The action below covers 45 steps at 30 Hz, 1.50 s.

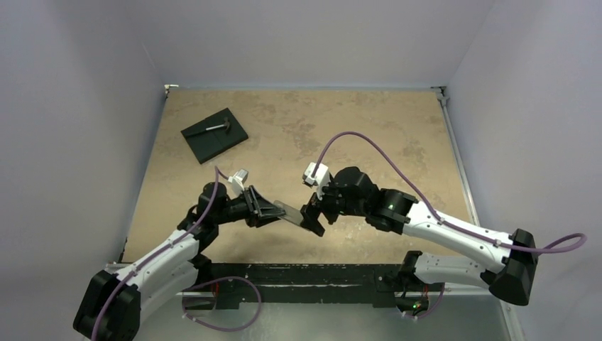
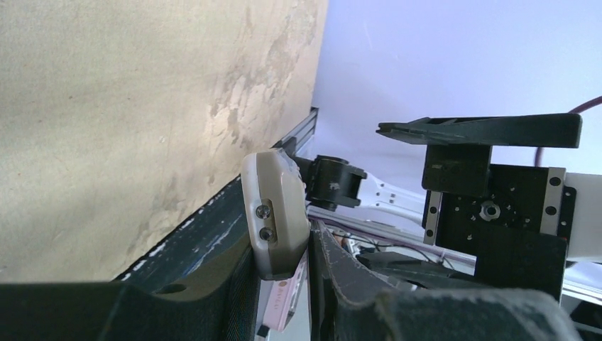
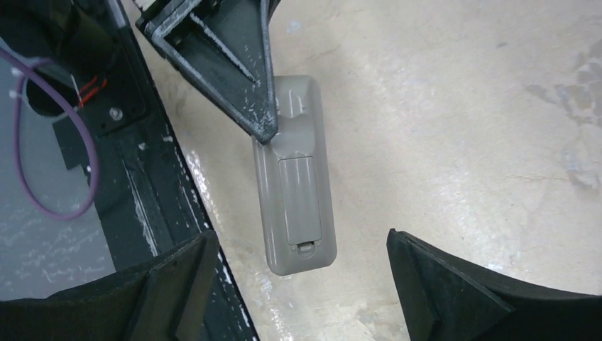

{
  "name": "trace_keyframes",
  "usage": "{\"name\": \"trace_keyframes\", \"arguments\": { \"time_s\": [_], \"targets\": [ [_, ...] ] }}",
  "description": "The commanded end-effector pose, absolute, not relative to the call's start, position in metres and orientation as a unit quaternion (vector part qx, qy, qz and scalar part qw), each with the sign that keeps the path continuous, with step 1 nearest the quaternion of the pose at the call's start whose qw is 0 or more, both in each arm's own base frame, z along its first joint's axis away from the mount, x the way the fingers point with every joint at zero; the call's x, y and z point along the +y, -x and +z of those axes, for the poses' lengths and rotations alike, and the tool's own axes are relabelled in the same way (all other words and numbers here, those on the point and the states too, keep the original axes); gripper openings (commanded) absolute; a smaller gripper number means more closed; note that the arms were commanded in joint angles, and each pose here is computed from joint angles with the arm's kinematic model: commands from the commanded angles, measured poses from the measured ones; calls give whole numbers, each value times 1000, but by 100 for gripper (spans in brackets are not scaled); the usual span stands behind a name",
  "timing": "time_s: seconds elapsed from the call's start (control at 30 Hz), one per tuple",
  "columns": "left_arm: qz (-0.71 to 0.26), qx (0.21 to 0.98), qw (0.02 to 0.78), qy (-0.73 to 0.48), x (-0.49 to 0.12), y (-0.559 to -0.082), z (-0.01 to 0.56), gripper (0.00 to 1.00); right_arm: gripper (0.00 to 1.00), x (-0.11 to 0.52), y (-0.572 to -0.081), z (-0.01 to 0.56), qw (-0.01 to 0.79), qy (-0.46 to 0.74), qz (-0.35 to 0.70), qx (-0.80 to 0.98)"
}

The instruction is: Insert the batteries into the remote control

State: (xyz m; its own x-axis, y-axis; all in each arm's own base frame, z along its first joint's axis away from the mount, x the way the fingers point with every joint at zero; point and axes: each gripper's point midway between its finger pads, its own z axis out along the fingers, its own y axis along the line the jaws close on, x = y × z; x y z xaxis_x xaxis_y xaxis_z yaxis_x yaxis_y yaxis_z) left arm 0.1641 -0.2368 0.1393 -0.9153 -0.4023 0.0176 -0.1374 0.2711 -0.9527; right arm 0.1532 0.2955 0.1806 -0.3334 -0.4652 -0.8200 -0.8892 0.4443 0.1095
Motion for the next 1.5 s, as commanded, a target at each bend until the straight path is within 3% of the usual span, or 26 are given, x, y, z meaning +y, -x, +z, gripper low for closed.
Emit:
{"name": "trace_keyframes", "arguments": {
  "time_s": [0.0,0.2,0.3,0.37,1.1,1.47],
  "targets": [
    [-618,751,128,195,-235,-171,167,0,99,295,-173,222,446,375,289,759],
    [-618,739,116,241,-228,-171,168,0,98,291,-172,217,448,387,284,754],
    [-622,728,106,268,-226,-173,170,0,85,293,-174,201,434,423,256,753],
    [-623,724,101,280,-225,-173,170,0,82,297,-173,192,425,439,244,753],
    [-619,706,83,333,-220,-178,172,0,71,325,-162,191,507,557,100,650],
    [-627,702,79,327,-221,-176,180,0,50,322,-172,183,523,566,-35,636]
  ]
}}
